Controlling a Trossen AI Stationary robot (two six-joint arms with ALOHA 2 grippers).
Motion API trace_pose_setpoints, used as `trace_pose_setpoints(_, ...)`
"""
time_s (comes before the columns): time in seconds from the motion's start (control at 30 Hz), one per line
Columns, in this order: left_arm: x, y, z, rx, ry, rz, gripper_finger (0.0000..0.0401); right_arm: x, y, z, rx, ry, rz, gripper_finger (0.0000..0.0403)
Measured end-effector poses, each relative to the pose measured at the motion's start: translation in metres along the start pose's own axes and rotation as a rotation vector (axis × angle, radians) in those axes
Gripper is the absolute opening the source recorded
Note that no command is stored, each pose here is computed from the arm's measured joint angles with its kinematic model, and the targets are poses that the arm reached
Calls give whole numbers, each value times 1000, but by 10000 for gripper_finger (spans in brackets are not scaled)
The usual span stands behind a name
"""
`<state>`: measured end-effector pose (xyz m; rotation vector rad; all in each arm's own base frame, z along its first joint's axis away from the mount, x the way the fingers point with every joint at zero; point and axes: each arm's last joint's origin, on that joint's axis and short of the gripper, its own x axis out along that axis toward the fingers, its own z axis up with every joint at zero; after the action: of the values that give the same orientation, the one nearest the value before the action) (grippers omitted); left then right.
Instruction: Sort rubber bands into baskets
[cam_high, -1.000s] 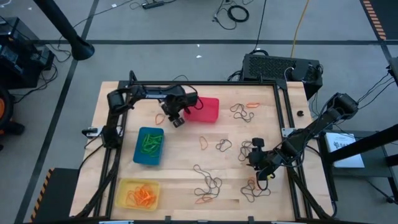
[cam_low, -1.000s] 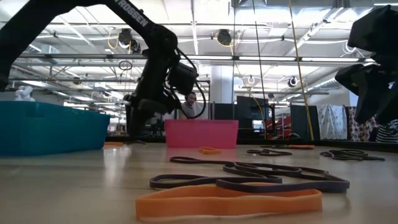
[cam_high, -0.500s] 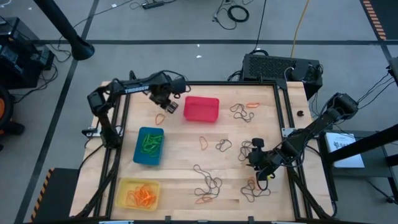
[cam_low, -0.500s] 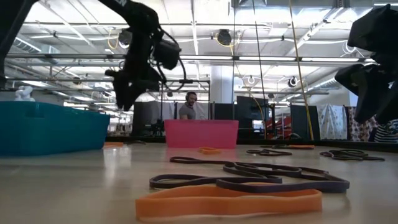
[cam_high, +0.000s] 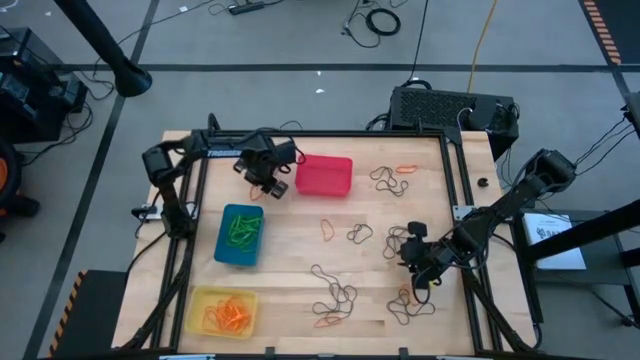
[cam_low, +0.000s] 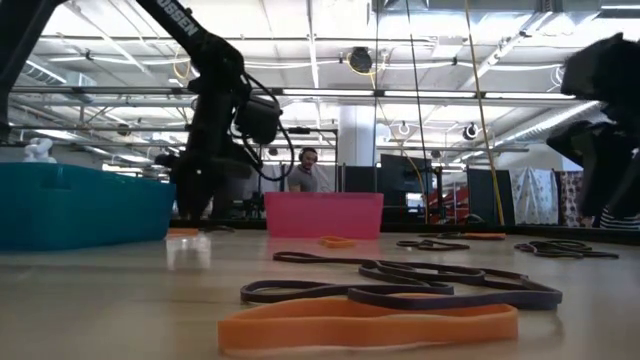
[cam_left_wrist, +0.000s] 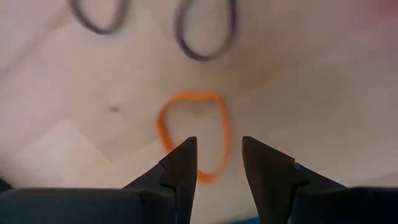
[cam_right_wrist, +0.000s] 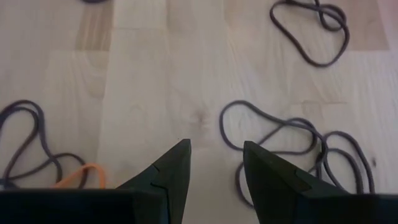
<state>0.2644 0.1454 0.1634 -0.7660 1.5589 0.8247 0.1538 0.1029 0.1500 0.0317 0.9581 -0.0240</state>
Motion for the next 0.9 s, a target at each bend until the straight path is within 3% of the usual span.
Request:
trace_pose_setpoints(0.57,29,-1,-14,66,25,-55,131,4,0,-4,16,-3,31,141)
trace_pose_setpoints(0.8,24,-4,-10,165,-3,-31,15,4,0,-4,47,-5,32,141)
trace_pose_setpoints(0.9,12,-5,-3,183,-85,33,10,4,0,-4,65,-6,34,141)
